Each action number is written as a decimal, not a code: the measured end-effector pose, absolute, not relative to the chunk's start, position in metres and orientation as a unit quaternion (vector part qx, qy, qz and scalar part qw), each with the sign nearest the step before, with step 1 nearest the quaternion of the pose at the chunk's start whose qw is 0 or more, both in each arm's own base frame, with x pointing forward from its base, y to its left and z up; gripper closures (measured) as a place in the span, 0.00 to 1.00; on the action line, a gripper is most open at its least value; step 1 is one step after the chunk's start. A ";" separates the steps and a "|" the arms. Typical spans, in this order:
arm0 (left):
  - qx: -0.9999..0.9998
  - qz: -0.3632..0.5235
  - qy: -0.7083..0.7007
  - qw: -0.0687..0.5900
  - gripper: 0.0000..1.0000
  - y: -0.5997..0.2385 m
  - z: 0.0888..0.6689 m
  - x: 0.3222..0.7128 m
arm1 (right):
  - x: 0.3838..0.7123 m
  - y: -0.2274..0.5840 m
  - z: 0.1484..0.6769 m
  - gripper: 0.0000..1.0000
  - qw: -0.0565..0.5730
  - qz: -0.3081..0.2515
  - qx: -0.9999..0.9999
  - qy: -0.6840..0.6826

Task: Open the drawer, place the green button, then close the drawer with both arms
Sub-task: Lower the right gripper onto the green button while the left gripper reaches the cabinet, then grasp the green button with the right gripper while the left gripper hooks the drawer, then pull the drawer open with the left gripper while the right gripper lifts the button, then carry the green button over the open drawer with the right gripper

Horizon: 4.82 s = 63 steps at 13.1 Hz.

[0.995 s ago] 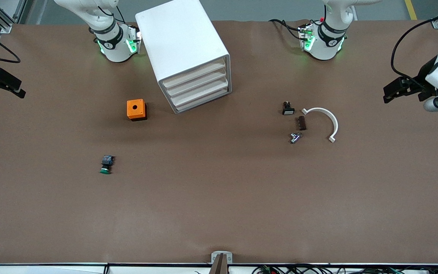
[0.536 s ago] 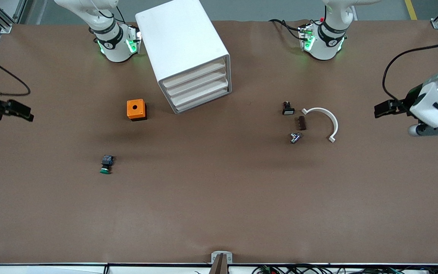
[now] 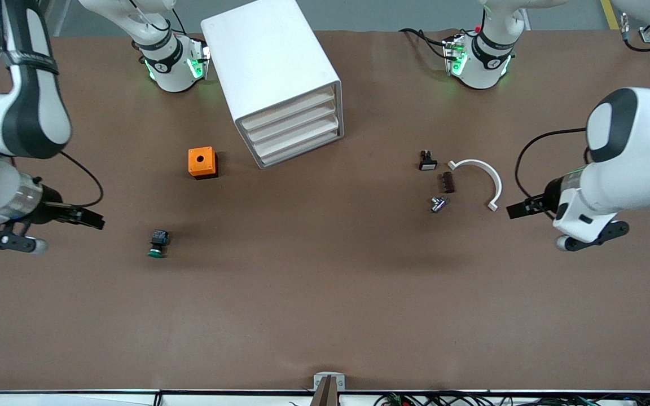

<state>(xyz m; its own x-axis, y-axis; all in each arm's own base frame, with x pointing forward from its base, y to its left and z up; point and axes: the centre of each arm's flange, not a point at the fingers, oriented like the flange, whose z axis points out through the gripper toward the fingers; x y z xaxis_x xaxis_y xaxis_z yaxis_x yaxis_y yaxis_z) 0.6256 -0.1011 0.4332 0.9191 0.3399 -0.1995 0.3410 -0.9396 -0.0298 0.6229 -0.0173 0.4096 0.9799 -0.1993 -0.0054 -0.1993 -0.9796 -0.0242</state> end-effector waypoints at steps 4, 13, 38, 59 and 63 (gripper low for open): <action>0.957 -0.126 0.261 -0.025 0.00 -0.177 0.382 0.620 | 0.604 0.012 0.312 0.00 0.015 -0.033 -0.996 0.084; 0.847 -0.210 0.478 -0.101 0.00 -0.368 0.283 0.537 | 0.579 0.031 0.192 0.00 0.007 -0.048 -0.996 0.073; 0.481 -0.464 0.717 -0.199 0.50 -0.520 0.162 0.415 | 0.554 0.163 0.383 0.59 0.009 0.024 -0.962 0.271; 0.498 -0.454 0.729 -0.119 0.85 -0.432 0.180 0.542 | 0.500 0.314 0.398 0.59 0.020 0.010 -0.927 0.374; 0.511 -0.444 0.731 -0.087 0.67 -0.429 0.176 0.552 | 0.483 0.354 0.375 0.59 0.016 -0.003 -0.920 0.392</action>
